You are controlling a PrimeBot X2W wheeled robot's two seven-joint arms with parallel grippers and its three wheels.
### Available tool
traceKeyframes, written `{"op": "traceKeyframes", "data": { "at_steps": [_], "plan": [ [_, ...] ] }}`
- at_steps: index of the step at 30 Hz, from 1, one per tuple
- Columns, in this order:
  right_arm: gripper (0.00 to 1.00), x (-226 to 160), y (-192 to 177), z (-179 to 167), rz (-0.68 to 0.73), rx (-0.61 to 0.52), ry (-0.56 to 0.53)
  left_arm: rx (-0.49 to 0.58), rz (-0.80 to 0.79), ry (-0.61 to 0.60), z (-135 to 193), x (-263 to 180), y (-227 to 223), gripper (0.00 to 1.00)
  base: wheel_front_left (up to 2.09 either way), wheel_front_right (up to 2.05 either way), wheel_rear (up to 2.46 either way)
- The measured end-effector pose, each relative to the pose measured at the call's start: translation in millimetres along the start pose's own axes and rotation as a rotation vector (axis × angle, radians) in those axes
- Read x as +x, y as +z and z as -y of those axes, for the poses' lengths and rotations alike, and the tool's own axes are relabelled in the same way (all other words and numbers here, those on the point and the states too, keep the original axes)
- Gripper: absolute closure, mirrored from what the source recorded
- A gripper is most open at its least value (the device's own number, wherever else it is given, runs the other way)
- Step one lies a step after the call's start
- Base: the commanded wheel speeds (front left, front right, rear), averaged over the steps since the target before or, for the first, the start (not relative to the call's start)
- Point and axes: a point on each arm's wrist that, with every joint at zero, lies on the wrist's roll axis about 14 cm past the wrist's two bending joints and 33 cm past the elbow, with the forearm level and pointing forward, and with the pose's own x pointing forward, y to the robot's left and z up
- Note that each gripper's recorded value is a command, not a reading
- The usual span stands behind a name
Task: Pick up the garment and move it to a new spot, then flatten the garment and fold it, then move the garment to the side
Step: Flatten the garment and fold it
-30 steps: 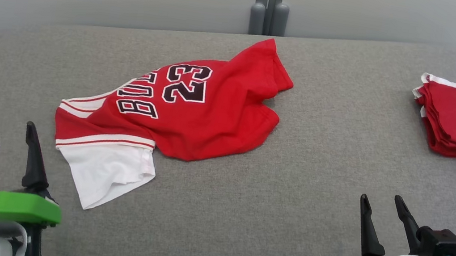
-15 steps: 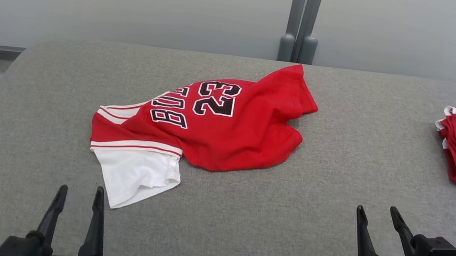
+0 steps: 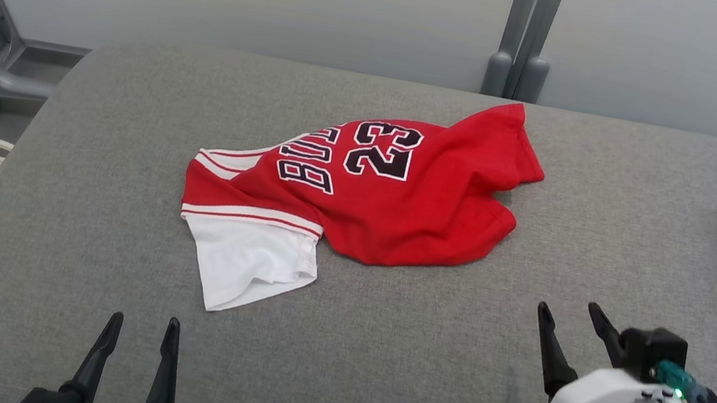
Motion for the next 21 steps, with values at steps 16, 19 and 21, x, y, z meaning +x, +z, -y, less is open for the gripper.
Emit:
{"op": "traceKeyframes", "data": {
  "at_steps": [16,19,21],
  "plan": [
    [0.0,109,-33,31,-0.273,-0.044,0.026,0.006,-0.043,0.002,-1,24,-12,0.0,0.0,0.0,0.0],
    [0.0,123,-42,28,-0.308,-0.097,0.058,0.009,-0.058,0.018,-6,25,-16,0.0,0.0,0.0,0.0],
    [0.0,131,-50,25,-0.332,-0.139,0.084,0.012,-0.069,0.033,-9,25,-19,0.0,0.0,0.0,0.0]
  ]
}}
